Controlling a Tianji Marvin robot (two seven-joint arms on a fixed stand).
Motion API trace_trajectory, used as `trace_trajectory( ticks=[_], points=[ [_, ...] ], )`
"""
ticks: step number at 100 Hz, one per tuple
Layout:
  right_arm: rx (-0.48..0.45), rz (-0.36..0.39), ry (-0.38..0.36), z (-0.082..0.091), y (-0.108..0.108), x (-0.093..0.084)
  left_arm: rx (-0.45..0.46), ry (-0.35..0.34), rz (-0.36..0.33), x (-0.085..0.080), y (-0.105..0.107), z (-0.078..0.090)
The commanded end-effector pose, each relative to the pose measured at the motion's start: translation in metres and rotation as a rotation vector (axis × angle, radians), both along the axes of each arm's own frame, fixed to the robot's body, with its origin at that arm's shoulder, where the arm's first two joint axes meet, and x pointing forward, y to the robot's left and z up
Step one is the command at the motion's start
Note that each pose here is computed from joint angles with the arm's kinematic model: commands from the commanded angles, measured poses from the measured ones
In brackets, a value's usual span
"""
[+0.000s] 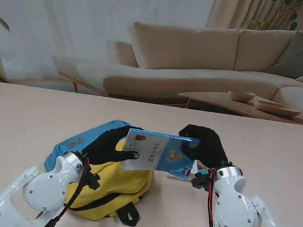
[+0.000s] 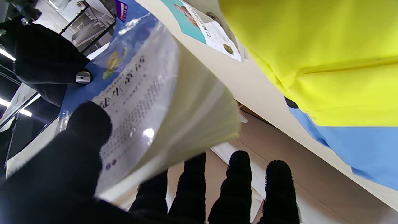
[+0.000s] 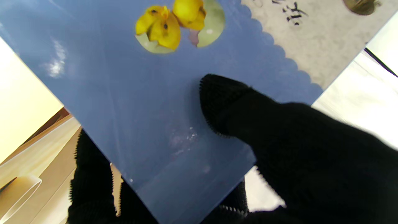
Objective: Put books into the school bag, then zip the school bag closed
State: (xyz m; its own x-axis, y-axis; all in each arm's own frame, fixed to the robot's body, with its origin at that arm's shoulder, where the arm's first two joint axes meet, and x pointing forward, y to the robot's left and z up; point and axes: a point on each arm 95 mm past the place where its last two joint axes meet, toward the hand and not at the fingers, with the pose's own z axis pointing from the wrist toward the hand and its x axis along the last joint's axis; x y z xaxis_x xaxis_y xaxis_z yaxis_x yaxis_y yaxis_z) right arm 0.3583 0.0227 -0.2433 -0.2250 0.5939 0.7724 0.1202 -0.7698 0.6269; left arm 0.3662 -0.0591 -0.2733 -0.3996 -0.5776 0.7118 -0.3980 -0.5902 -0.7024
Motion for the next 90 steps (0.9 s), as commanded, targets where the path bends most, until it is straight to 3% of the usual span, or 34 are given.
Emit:
trace_trajectory(
  ticks=[1, 24, 53, 71, 90],
  points=[
    [0.036, 0.02, 0.0, 0.004, 0.012, -0.004, -0.006, 0.007, -0.034, -0.003, -0.006, 0.003],
    [0.075, 0.016, 0.011, 0.005, 0.026, -0.007, -0.018, 0.008, -0.053, -0.006, -0.008, 0.009],
    [0.088, 0.022, 0.023, 0.003, 0.029, -0.009, -0.09, 0.009, -0.025, -0.012, -0.006, 0.014],
    [0.066, 0.077, 0.024, 0.003, 0.024, -0.01, -0.173, 0.017, 0.0, -0.014, -0.001, 0.018],
    [0.065, 0.117, 0.019, 0.003, 0.017, -0.011, -0.2, 0.001, 0.045, -0.016, 0.006, 0.019]
  ],
)
